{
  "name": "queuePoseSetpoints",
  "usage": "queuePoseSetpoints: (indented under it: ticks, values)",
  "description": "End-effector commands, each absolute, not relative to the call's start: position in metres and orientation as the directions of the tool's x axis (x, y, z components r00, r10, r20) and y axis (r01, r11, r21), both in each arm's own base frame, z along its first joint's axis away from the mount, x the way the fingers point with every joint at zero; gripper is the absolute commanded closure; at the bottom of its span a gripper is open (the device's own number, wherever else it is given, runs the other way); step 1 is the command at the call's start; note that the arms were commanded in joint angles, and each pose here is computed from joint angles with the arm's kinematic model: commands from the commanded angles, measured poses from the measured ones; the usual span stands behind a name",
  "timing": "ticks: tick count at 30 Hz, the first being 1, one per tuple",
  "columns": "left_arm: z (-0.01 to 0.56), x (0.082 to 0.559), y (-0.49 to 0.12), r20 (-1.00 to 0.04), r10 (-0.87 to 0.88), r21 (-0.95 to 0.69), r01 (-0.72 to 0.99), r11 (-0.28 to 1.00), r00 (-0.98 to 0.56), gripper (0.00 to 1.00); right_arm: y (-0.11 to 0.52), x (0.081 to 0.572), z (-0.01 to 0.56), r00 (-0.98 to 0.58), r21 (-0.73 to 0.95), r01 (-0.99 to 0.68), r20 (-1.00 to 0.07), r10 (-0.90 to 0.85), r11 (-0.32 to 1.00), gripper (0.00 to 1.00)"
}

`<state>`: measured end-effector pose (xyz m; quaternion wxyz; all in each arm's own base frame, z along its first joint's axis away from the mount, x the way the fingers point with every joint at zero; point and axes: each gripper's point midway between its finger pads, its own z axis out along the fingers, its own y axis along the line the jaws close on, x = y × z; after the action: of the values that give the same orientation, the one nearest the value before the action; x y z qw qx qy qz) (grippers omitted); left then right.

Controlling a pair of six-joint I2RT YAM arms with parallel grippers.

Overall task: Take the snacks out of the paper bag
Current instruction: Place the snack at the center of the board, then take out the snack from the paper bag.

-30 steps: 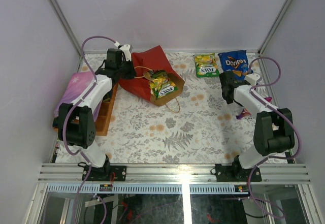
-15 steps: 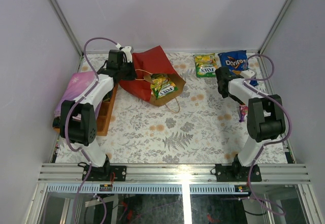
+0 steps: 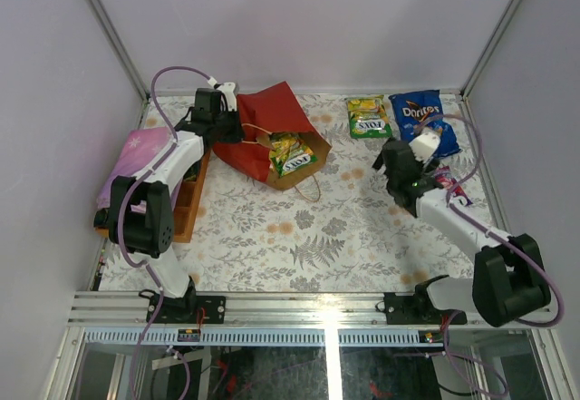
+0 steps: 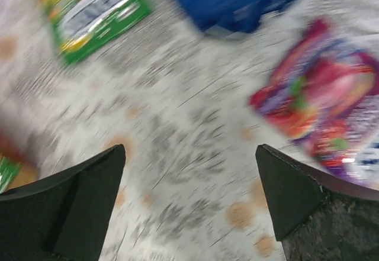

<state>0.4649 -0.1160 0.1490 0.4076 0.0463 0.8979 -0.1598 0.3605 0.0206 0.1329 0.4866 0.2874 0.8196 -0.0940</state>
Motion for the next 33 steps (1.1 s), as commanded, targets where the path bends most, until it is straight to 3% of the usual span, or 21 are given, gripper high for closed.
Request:
queuePoseSetpoints:
  ticks: [1, 4, 7, 10, 18, 24, 33]
  values:
    - [0.155, 0.474, -0.101, -0.765, -0.064, -0.225, 0.173, 0.959, -0.641, 0.94, 0.144, 0.369, 0.145, -0.375, 0.246, 0.085, -0.890, 0.260, 0.966, 0.01]
    - [0.159, 0.474, -0.101, -0.773, -0.067, -0.225, 0.174, 0.959, -0.631, 0.92, 0.218, 0.358, 0.131, -0.421, 0.239, -0.105, -0.890, 0.175, 0.965, 0.00]
    - [0.160, 0.473, -0.101, -0.774, -0.067, -0.226, 0.175, 0.958, -0.630, 0.91, 0.281, 0.348, 0.134, -0.454, 0.443, -0.285, -0.843, 0.288, 0.850, 0.01]
    - [0.164, 0.471, -0.100, -0.778, -0.067, -0.223, 0.175, 0.959, -0.625, 0.90, 0.317, 0.354, 0.141, -0.487, 0.580, -0.342, -0.782, 0.388, 0.739, 0.05]
    - [0.178, 0.466, -0.098, -0.804, -0.065, -0.212, 0.182, 0.960, -0.591, 0.87, 0.346, 0.391, 0.134, -0.517, 0.765, -0.215, -0.617, 0.594, 0.607, 0.12]
    - [0.185, 0.464, -0.098, -0.816, -0.068, -0.214, 0.190, 0.958, -0.573, 0.85, 0.329, 0.408, 0.104, -0.494, 0.854, -0.026, -0.463, 0.736, 0.519, 0.18]
    - [0.184, 0.464, -0.102, -0.813, -0.070, -0.227, 0.203, 0.952, -0.578, 0.85, 0.313, 0.428, 0.070, -0.450, 0.904, 0.122, -0.317, 0.835, 0.410, 0.32]
